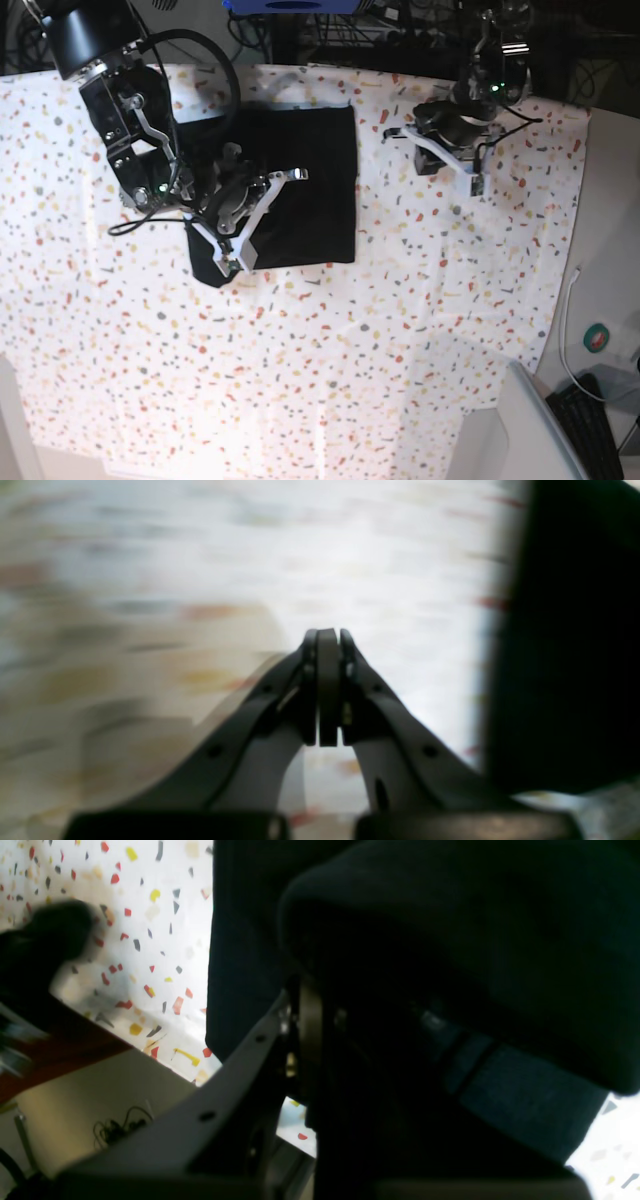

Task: Layout the t-shirt on the table in an organized manner, then fold the t-shirt properly

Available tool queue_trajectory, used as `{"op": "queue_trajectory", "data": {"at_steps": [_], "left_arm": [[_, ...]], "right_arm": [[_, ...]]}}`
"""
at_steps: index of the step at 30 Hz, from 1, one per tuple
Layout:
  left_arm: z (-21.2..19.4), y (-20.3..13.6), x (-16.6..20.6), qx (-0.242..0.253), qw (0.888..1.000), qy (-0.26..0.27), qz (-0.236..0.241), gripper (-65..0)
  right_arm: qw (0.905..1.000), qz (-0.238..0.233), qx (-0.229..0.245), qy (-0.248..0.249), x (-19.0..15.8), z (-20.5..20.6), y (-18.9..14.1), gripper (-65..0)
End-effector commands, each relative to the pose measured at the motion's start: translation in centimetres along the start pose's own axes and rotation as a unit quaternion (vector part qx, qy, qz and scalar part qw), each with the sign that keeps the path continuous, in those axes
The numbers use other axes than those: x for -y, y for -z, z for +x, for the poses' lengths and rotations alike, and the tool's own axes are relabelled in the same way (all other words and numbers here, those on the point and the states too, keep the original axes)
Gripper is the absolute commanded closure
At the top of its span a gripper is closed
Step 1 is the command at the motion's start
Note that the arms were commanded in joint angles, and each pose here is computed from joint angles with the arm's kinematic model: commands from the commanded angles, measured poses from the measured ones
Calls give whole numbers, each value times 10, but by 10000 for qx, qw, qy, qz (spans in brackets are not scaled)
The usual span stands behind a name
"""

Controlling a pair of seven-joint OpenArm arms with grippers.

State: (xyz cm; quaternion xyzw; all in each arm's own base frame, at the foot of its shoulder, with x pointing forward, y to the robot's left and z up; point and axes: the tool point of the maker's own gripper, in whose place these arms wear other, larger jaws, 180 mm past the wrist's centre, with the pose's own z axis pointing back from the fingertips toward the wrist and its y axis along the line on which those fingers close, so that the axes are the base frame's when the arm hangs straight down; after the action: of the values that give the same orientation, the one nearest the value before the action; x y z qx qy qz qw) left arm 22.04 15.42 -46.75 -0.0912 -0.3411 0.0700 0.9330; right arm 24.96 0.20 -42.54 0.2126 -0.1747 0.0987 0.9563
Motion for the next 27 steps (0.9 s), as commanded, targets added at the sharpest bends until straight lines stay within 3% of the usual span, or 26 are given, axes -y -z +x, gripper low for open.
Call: {"op": "queue_trajectory", "data": {"at_steps": [1, 7, 15, 27], "left_arm": [[16, 5, -1, 207, 9998, 14, 27, 0], [0, 39, 32, -174, 9993, -112, -320, 0], [0, 54, 80, -284, 9966, 24, -768, 0], [2, 54, 78, -260, 9968, 41, -752, 0]], "right_arm": [[9998, 73, 204, -10, -4, 14, -5, 0], [9998, 78, 176, -19, -5, 13, -5, 0], [9996, 249, 91, 11, -21, 12, -3, 0], [9996, 281, 28, 48, -25, 17, 2, 0]]}}
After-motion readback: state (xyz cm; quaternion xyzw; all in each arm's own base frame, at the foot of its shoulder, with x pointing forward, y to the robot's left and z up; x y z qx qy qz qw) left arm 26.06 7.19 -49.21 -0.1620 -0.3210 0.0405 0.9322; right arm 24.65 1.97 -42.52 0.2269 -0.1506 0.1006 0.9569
